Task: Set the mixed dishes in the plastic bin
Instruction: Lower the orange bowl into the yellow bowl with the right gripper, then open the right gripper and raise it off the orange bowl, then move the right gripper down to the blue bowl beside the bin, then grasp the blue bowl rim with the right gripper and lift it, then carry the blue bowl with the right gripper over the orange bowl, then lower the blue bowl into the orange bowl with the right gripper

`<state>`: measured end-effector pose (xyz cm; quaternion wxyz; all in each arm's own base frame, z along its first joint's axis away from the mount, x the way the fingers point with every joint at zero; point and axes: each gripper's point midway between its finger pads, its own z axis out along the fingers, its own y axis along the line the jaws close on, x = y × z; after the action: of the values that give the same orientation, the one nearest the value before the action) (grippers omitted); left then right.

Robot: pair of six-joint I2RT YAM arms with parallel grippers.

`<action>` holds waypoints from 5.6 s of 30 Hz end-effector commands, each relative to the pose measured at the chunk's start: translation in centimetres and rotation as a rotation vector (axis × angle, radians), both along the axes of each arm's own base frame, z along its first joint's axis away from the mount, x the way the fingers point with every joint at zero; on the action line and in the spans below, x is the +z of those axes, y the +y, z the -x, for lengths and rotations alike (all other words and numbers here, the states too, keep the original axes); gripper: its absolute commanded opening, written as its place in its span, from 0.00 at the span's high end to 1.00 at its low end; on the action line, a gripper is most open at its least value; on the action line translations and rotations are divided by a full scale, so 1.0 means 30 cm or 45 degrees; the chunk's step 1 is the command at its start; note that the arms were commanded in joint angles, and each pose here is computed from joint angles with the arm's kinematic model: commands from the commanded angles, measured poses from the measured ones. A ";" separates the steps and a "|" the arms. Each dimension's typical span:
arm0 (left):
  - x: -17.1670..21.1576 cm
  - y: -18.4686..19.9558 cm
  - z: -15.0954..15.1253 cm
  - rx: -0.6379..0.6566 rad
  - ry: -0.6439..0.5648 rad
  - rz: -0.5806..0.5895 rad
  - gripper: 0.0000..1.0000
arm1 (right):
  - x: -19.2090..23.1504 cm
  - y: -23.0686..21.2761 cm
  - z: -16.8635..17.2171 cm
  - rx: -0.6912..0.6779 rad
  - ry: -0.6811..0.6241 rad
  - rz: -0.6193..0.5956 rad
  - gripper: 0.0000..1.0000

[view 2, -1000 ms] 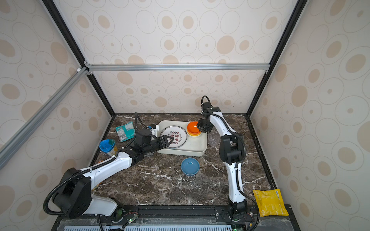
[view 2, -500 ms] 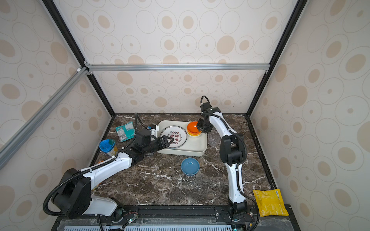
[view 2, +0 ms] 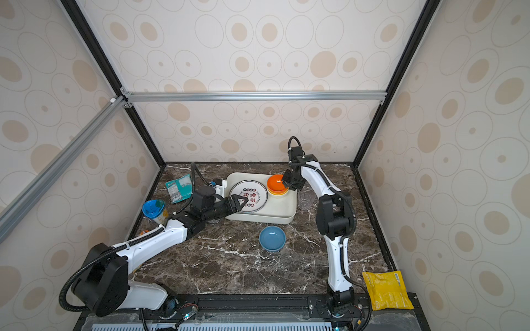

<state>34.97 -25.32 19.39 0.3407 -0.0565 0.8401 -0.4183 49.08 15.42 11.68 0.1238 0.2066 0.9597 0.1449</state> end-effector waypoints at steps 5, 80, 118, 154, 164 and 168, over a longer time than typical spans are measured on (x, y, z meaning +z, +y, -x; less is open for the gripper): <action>0.047 0.006 -0.010 0.016 -0.040 0.041 0.34 | 0.109 -0.014 0.049 0.012 -0.042 0.012 0.77; -0.273 -0.142 0.247 -0.358 0.165 -0.273 0.35 | -0.273 0.072 0.786 0.443 0.196 -0.056 0.79; -0.056 -0.080 0.160 -0.173 -0.016 -0.203 0.34 | 0.039 0.036 0.714 0.634 0.020 0.204 0.95; 0.080 -0.034 -0.040 -0.031 -0.056 -0.130 0.32 | 0.239 -0.041 0.141 0.417 -0.143 0.243 0.96; 0.074 -0.034 -0.053 -0.027 -0.050 -0.117 0.32 | 0.210 -0.013 0.024 0.393 -0.154 0.240 0.96; 0.068 -0.028 -0.050 -0.021 -0.043 -0.119 0.32 | 0.202 -0.002 -0.017 0.387 -0.171 0.239 0.96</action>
<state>35.66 -26.17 20.12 0.3407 -0.0196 0.8623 -0.3740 49.14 15.33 17.35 0.1812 0.0305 0.9793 0.0854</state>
